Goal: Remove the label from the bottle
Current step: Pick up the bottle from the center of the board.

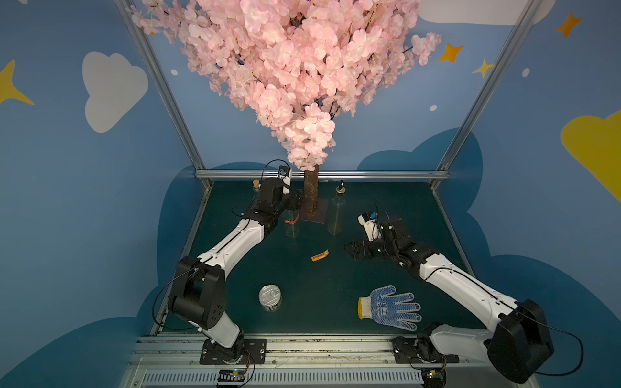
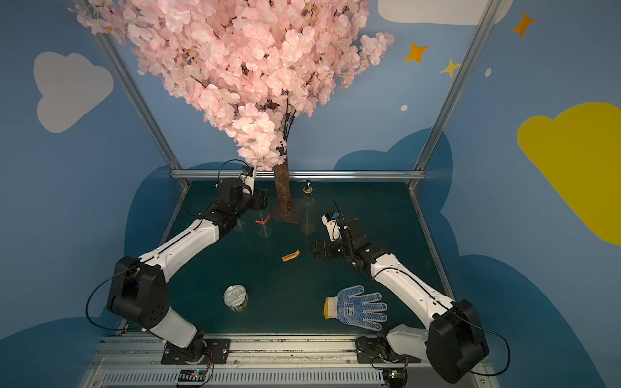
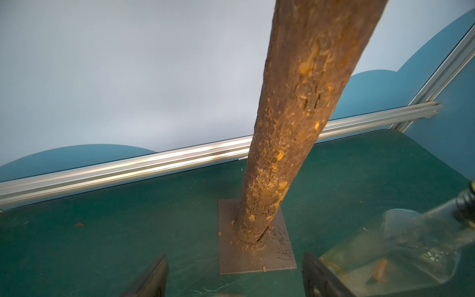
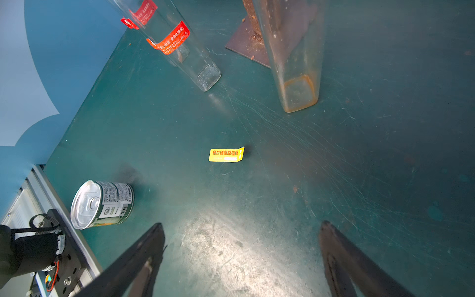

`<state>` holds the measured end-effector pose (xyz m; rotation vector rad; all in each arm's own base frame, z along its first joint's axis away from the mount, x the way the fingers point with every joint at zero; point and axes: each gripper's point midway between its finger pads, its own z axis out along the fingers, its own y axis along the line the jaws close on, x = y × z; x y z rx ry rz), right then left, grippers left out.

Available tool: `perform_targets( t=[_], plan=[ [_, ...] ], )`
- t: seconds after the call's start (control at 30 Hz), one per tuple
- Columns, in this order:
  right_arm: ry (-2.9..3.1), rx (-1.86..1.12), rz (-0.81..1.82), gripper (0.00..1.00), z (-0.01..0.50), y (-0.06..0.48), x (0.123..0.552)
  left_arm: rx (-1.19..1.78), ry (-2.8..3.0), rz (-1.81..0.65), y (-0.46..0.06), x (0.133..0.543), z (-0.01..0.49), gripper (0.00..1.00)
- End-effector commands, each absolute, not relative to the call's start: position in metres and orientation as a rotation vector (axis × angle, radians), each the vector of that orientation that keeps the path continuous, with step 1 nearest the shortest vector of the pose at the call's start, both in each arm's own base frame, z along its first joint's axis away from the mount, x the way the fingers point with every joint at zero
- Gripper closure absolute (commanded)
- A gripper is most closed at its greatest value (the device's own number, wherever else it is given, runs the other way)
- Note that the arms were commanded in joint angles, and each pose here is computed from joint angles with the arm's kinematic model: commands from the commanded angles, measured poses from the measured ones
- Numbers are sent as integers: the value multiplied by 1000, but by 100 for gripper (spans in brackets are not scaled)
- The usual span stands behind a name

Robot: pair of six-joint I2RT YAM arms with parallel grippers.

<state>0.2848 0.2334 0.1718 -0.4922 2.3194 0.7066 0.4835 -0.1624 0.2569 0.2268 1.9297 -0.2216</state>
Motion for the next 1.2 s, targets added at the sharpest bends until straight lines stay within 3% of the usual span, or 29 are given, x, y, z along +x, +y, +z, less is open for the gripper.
perform_targets(
  t=[0.0, 0.37, 0.53, 0.67, 1.17],
  plan=[
    [2314, -483, 702, 7, 173, 232, 286, 218, 1903, -248, -164, 486, 264, 26],
    [2322, -489, 714, 7, 171, 233, 284, 194, 1922, -298, -167, 479, 255, 69],
    [2328, -504, 720, 7, 169, 234, 282, 194, 1926, -309, -169, 476, 253, 79],
    [2323, -513, 727, 7, 170, 236, 282, 197, 1919, -311, -170, 473, 259, 97],
    [2281, -614, 801, 7, 180, 254, 271, 210, 1952, -276, -184, 423, 306, 98]
  ],
)
